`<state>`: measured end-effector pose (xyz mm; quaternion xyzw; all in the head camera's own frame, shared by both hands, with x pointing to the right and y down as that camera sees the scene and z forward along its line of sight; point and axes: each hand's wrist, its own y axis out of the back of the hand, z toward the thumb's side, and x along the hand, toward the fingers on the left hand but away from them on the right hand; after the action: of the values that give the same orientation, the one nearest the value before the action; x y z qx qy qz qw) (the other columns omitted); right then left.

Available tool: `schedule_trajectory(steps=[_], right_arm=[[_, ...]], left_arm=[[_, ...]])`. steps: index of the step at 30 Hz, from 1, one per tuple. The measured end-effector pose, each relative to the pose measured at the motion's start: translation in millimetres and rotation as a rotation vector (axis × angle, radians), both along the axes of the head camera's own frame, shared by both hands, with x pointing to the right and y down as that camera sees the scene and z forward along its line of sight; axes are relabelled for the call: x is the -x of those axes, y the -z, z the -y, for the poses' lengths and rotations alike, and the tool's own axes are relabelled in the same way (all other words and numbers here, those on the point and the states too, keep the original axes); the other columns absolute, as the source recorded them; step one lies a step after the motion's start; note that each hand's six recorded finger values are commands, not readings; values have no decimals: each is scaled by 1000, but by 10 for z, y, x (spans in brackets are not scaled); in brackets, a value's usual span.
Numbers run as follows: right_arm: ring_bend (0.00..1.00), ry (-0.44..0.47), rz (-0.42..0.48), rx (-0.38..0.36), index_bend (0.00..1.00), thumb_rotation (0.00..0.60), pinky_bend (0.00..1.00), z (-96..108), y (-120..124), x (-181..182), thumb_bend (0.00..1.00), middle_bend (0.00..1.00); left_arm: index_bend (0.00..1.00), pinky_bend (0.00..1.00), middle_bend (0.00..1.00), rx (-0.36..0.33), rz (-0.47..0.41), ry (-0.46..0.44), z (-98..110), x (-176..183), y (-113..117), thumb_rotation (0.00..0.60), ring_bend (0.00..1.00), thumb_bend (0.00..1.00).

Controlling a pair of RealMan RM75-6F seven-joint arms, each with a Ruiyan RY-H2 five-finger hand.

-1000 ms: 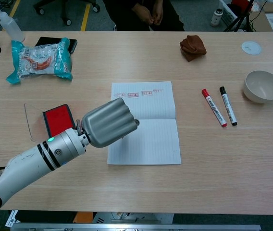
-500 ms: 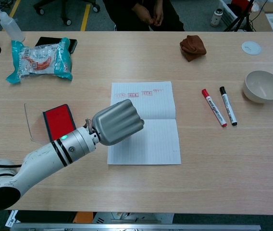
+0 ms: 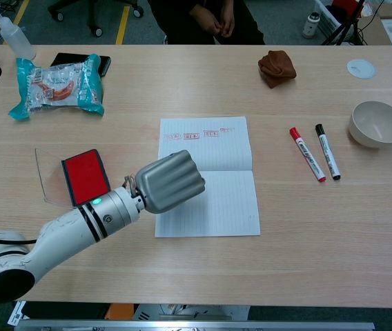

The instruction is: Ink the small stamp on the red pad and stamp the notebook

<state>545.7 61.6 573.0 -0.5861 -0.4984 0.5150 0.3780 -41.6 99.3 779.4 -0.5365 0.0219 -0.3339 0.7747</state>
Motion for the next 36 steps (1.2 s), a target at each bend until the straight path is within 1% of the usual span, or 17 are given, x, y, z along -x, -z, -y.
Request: schedule_trajectory(steps=[4,21,36], right_arm=[[325,-2,0,-1,400,600,381,-5,-2,-8,293,386],[325,-15,2,0,401,600,381,-29,-19,-60,293,386],[325,-20,5,2,401,600,381,-38,-35,-78,293,386]], left_arm=[[607,1000,1000,8,16,-17,-22,-19,-34,600,1000,246],[600,1000,1000,19,41,-29,-17,-79,-79,600,1000,246],[581,1000,1000,11,78,-33,9,-101,-105,600,1000,246]])
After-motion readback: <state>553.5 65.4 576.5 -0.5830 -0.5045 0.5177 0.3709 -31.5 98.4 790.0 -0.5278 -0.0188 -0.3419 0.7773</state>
